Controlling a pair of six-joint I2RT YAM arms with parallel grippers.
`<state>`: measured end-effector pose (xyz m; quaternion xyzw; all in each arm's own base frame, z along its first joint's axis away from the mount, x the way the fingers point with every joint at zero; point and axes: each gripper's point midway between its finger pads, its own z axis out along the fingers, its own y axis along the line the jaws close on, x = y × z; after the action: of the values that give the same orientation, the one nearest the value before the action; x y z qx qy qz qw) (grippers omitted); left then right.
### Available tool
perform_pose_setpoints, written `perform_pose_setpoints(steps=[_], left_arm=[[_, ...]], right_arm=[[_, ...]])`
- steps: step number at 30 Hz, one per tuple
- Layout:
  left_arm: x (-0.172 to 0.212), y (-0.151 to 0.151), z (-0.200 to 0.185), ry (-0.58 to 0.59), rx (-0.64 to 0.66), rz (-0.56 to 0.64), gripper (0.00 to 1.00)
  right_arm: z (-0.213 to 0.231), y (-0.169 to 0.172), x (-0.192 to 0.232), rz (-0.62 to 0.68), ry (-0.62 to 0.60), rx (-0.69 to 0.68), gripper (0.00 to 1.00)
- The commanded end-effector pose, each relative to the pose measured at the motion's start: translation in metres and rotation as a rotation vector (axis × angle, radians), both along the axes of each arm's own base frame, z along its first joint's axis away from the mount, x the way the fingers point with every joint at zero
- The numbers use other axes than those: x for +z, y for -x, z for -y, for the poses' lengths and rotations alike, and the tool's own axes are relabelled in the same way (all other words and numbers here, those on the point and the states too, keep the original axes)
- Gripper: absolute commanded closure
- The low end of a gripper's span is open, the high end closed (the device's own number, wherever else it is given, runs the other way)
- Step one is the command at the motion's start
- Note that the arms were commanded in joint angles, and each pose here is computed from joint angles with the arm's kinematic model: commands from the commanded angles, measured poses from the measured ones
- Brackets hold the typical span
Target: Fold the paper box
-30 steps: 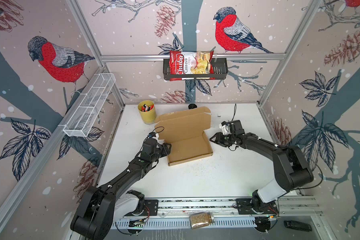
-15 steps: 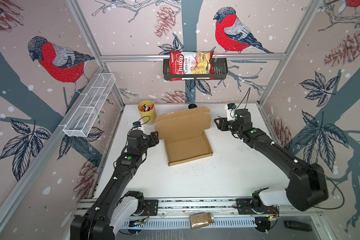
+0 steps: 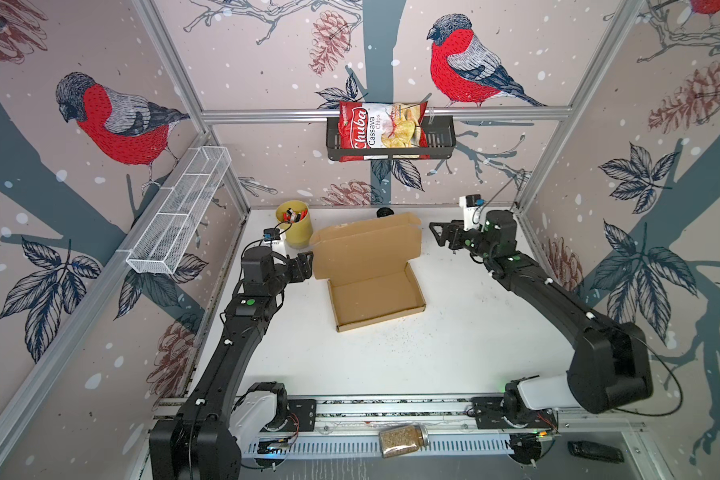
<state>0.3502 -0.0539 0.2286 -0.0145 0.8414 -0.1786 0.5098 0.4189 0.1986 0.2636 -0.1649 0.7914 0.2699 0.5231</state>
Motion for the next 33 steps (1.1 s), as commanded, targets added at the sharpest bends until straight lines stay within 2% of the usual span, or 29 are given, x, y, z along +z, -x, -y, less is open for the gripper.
perform_pose_setpoints(steps=[1,3,8,17,27,33], left_arm=[[0.002,-0.001,0.012,-0.040,-0.120,0.027,0.26],[-0.006,-0.004,0.013,-0.053,-0.137,0.020,0.27],[-0.009,-0.006,0.018,-0.074,-0.187,0.044,0.24],[-0.020,-0.018,0.025,-0.100,-0.252,0.041,0.25],[-0.024,-0.028,0.025,-0.133,-0.272,0.044,0.29],[-0.033,-0.036,0.025,-0.137,-0.279,0.027,0.35]], right_arm=[[-0.011,0.001,-0.029,0.018,0.255,0.104,0.13],[-0.018,0.000,-0.039,0.043,0.317,0.148,0.15],[-0.034,0.001,-0.061,0.053,0.361,0.259,0.16],[-0.043,-0.024,-0.087,0.014,0.466,0.307,0.17],[-0.047,-0.035,-0.078,0.046,0.448,0.343,0.19],[-0.059,-0.034,-0.077,0.049,0.407,0.404,0.25]])
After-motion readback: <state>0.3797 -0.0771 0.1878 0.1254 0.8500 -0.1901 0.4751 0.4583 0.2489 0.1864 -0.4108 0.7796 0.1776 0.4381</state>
